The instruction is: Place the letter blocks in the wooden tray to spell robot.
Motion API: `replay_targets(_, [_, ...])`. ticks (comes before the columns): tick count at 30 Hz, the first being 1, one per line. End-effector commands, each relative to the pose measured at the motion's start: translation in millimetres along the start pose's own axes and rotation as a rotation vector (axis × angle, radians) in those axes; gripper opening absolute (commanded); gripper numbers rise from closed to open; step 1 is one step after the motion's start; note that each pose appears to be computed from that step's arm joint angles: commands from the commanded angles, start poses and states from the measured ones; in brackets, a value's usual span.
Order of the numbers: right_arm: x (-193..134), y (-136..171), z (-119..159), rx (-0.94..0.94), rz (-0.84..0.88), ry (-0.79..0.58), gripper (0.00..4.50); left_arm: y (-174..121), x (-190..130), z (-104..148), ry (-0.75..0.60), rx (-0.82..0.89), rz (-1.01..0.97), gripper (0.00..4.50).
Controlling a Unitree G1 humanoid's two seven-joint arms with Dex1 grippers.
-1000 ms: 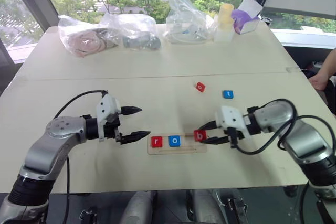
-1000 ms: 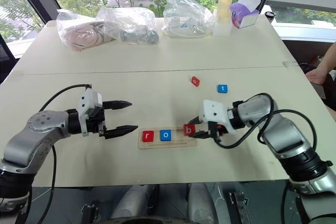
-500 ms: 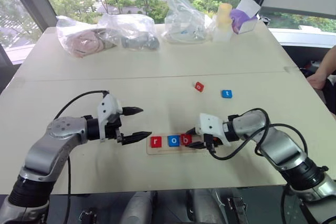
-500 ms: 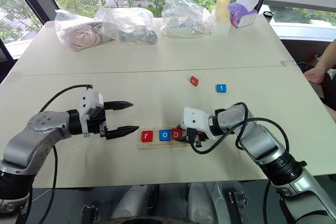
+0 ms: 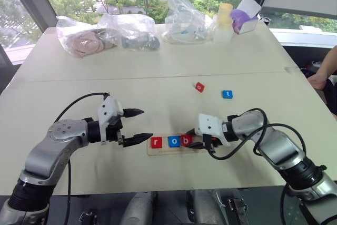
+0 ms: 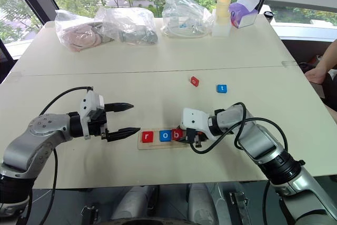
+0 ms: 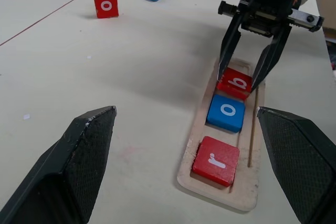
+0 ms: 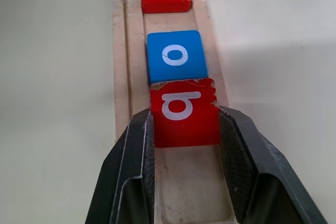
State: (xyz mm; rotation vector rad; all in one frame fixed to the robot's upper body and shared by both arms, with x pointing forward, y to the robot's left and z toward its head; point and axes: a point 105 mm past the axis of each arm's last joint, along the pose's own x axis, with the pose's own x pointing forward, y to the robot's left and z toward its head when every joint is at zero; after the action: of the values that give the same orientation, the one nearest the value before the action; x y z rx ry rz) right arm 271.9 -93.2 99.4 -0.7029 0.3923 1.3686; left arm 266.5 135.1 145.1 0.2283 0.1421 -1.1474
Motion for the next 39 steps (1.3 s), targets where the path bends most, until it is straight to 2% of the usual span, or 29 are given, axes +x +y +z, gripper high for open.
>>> replay_targets(1, [-1, -1, 9, -0.039, 0.002, -0.011, 2.62, -2, -1, 9, -0.025, 0.031, 0.001, 4.5])
replay_targets(3, [-2, 0, 9, -0.042, 0.012, -0.01, 3.69, -2, -1, 9, -0.026, 0.031, 0.004, 4.5])
replay_targets(5, [-3, 0, 11, -0.039, 0.014, -0.016, 4.44, -1, -1, 9, -0.027, 0.03, 0.006, 4.5])
replay_targets(11, [-12, -16, 21, -0.038, -0.059, -0.053, 4.44, -2, -1, 8, -0.028, 0.026, 0.009, 4.5])
replay_targets(14, [-20, -39, 31, -0.022, -0.174, -0.097, 4.44, -2, 0, 9, -0.03, 0.024, 0.008, 4.5])
replay_targets(18, [-36, -88, 44, 0.058, -0.444, -0.165, 4.44, -2, 1, 9, -0.032, 0.024, 0.005, 4.5])
replay_targets(21, [-44, -127, 33, 0.192, -0.692, -0.15, 4.44, -2, 3, 9, -0.037, 0.025, 0.003, 4.5])
replay_targets(23, [-44, -137, 25, 0.211, -0.772, -0.119, 4.44, -2, 4, 9, -0.039, 0.026, 0.003, 4.5])
replay_targets(28, [-42, -155, 3, 0.26, -0.879, -0.024, 4.44, -1, 4, 10, -0.04, 0.029, 0.005, 4.5])
replay_targets(34, [-43, -166, -11, 0.359, -0.904, -0.021, 4.44, -2, 3, 9, -0.038, 0.028, 0.014, 4.5])
replay_targets(37, [-41, -169, -14, 0.428, -0.888, -0.046, 3.55, -3, 3, 9, -0.039, 0.026, 0.018, 4.5])
replay_targets(39, [-39, -170, -10, 0.433, -0.871, -0.062, 2.53, -3, 3, 9, -0.039, 0.026, 0.019, 4.5])
